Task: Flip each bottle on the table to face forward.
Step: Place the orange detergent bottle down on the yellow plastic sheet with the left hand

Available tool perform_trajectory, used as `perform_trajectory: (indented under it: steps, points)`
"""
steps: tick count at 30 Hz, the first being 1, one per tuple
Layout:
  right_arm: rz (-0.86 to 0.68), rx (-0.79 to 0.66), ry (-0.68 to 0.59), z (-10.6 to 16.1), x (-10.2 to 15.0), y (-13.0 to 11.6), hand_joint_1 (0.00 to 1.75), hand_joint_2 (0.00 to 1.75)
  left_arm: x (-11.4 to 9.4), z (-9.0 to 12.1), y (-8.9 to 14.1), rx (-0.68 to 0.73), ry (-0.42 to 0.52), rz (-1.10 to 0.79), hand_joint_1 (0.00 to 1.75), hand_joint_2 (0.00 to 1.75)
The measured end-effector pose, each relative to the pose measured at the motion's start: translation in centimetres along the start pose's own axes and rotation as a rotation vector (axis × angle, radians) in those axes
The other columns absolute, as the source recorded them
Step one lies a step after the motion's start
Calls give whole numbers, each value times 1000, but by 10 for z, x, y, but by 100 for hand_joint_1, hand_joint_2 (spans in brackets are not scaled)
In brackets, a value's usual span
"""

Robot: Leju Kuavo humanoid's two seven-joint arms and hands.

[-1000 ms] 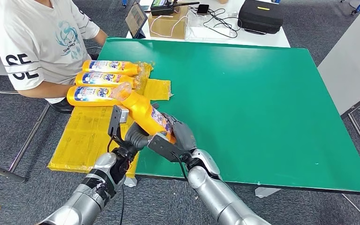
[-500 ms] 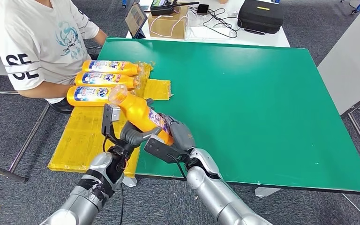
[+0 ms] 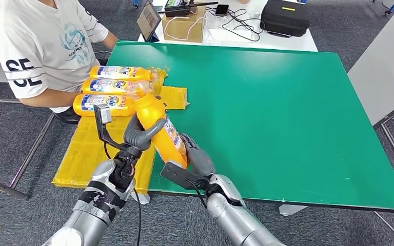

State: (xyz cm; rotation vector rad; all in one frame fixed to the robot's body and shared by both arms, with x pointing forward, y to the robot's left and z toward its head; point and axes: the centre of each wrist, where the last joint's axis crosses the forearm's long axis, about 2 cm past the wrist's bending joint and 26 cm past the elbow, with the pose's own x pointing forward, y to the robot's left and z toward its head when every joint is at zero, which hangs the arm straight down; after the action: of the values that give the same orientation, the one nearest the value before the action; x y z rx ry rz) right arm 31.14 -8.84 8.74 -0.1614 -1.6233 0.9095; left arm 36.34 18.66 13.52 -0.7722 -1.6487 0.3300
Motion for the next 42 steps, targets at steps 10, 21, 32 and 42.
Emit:
perform_trajectory:
  steps: [10, 21, 32, 42]
  points:
    - [-87, -104, 20, 7, -10, -10, 0, 175, 10, -2, 3, 36, -49, 6, 175, 175]
    - [-229, -335, -21, 14, -16, -47, 0, 175, 23, -18, 26, 96, -84, -697, 175, 175]
    - [-384, -487, -97, 26, -19, -87, 0, 175, 55, -27, 81, 31, -42, -1602, 175, 175]
    - [-390, -475, -112, 26, -23, -97, 0, 175, 70, -11, 125, -166, 156, -1891, 175, 175]
